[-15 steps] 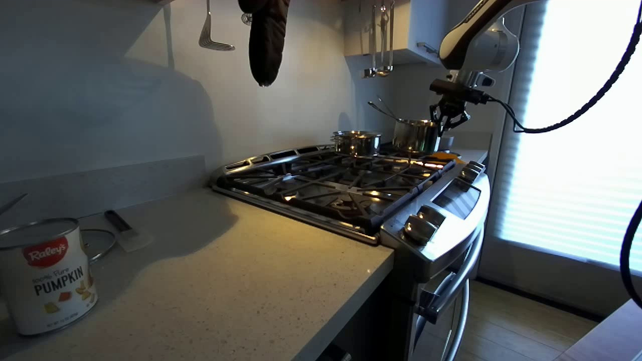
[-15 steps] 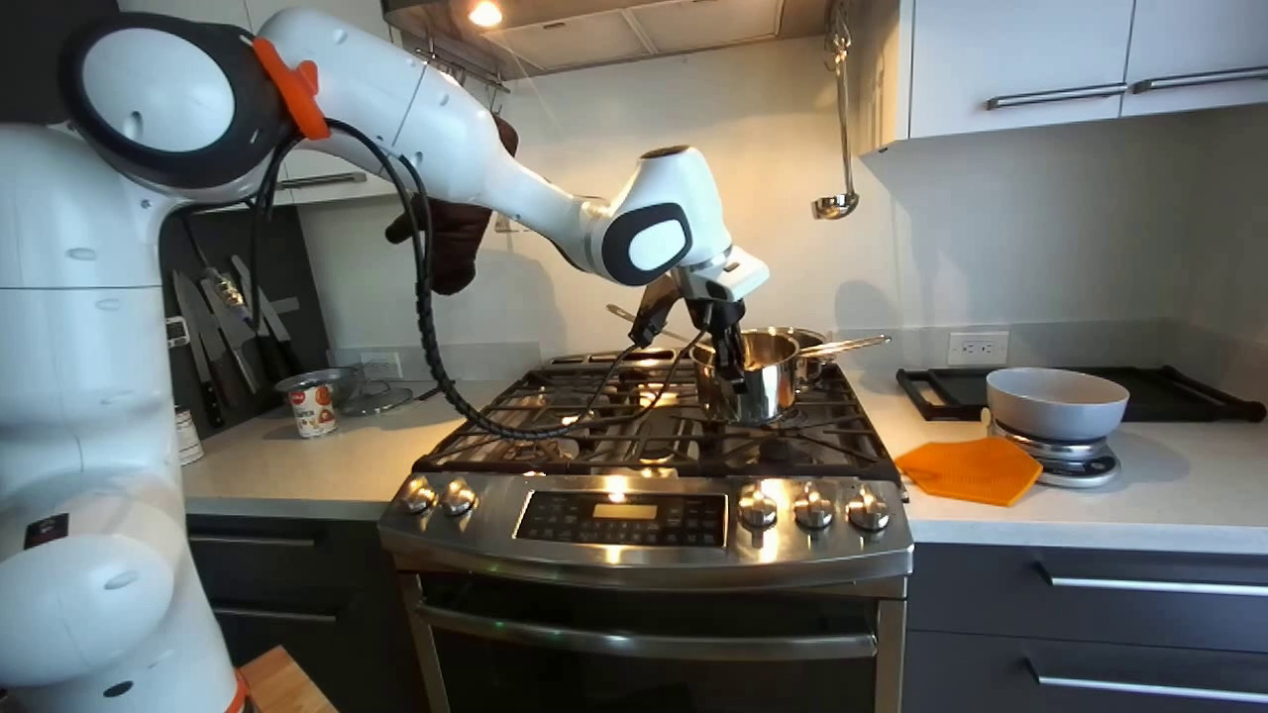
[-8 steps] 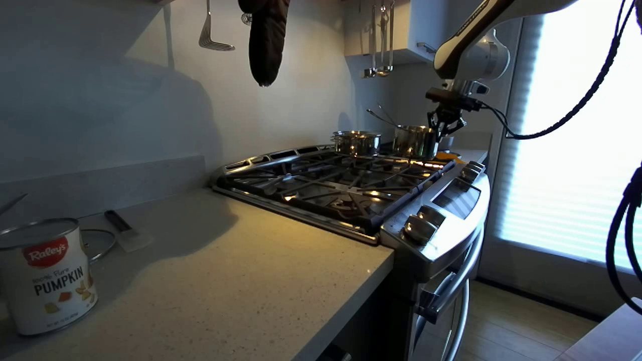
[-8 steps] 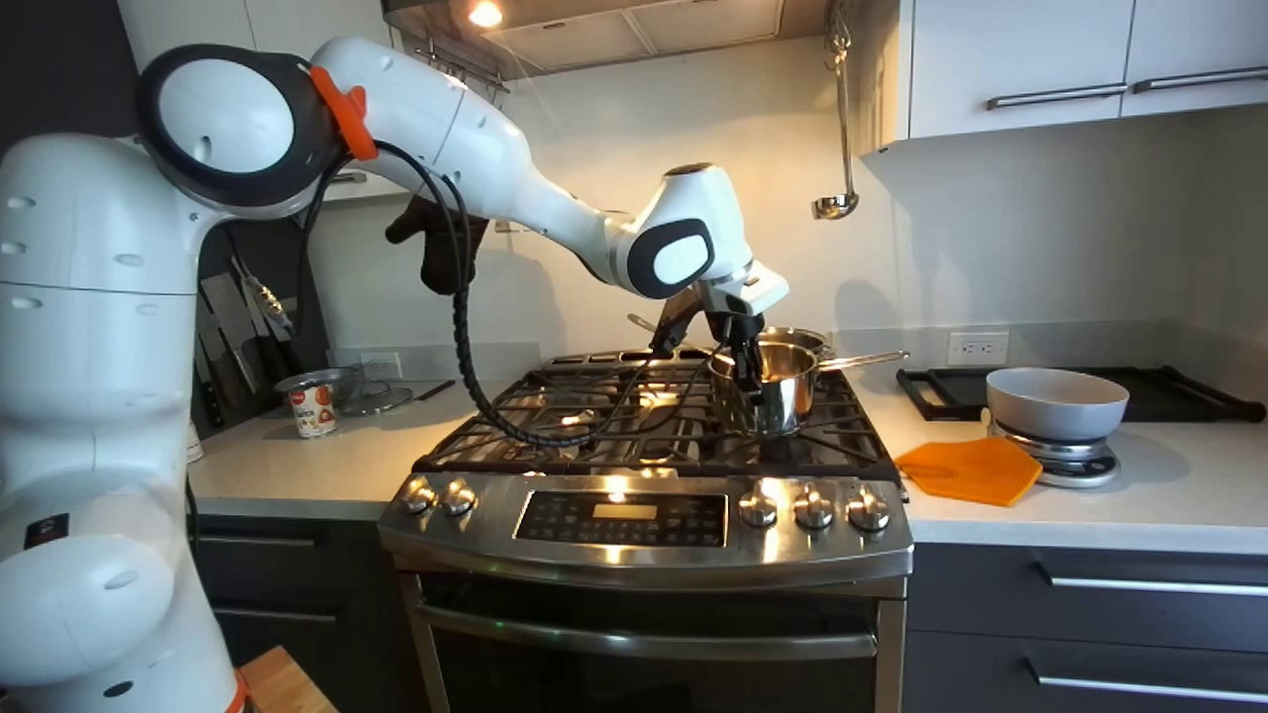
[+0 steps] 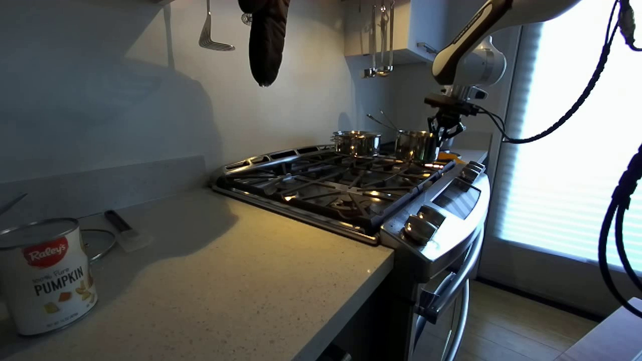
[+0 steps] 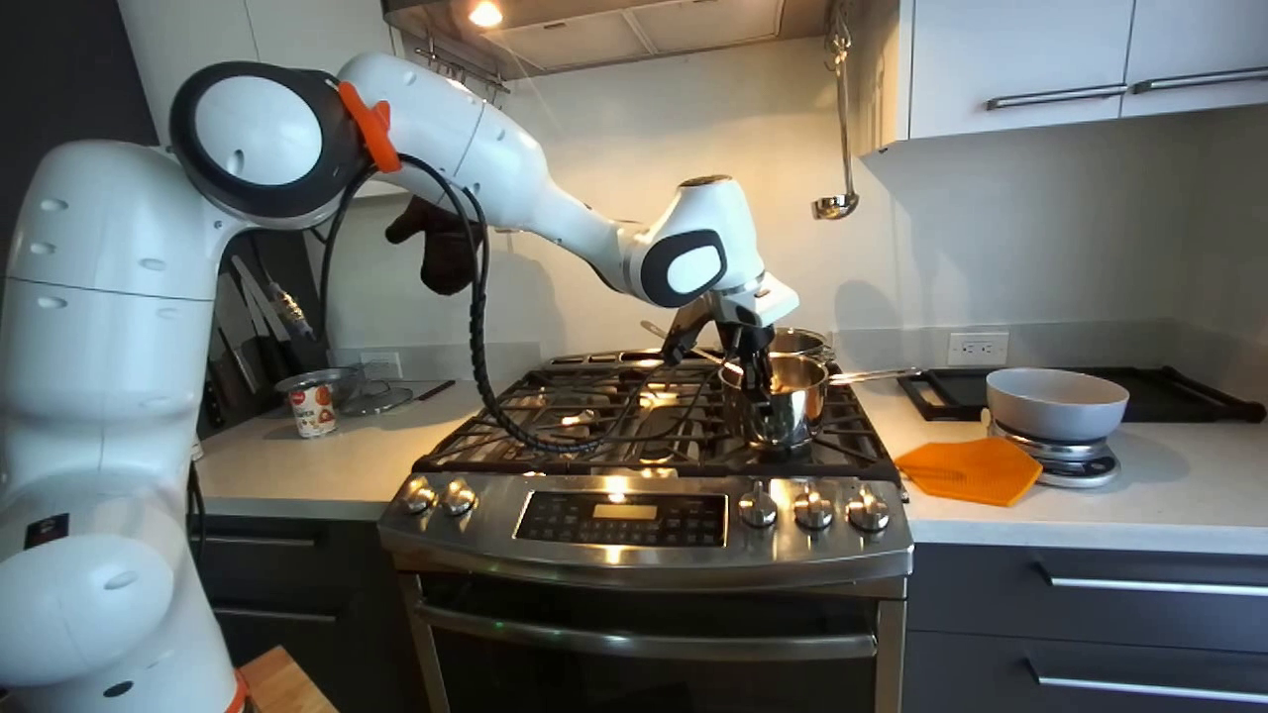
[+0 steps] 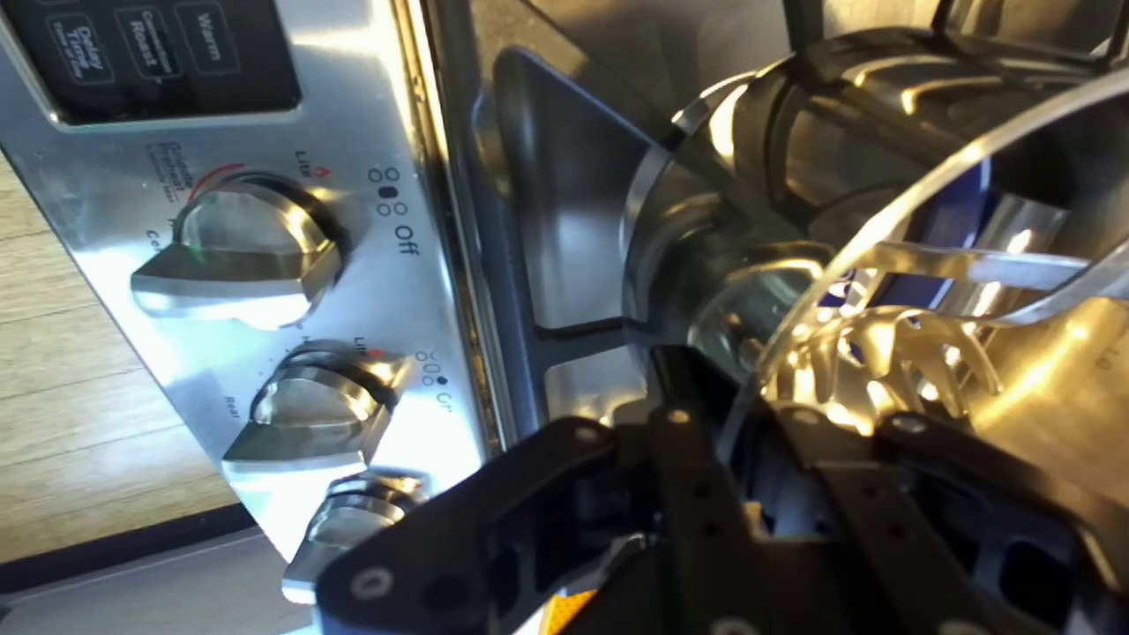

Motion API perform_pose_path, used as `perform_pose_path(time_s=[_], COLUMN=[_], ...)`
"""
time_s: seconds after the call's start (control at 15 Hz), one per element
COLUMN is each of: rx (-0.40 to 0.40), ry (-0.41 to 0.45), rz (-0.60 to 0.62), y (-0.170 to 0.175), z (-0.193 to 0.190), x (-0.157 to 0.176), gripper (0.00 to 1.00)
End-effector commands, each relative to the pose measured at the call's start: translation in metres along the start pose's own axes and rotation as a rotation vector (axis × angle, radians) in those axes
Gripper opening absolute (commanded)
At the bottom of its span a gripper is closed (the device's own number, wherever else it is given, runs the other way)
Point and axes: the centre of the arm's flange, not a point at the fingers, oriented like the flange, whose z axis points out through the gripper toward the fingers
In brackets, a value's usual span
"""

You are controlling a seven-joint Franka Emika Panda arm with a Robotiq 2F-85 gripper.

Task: Move the pot on the left to the bottom right stove plate, remove silver ladle from the pot and put it on the counter

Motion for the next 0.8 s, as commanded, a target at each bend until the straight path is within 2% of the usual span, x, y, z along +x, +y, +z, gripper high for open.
perform_pose_path(time_s=[0.0, 0.73], rx=[0.03, 0.018], ry=[0.004, 0.005], rz=[0.041, 0.072], y=[-0.0114, -0.0178], z=[-0.0145, -0.0093], x=[0.0121, 0.0176], gripper=[0.02, 0.02])
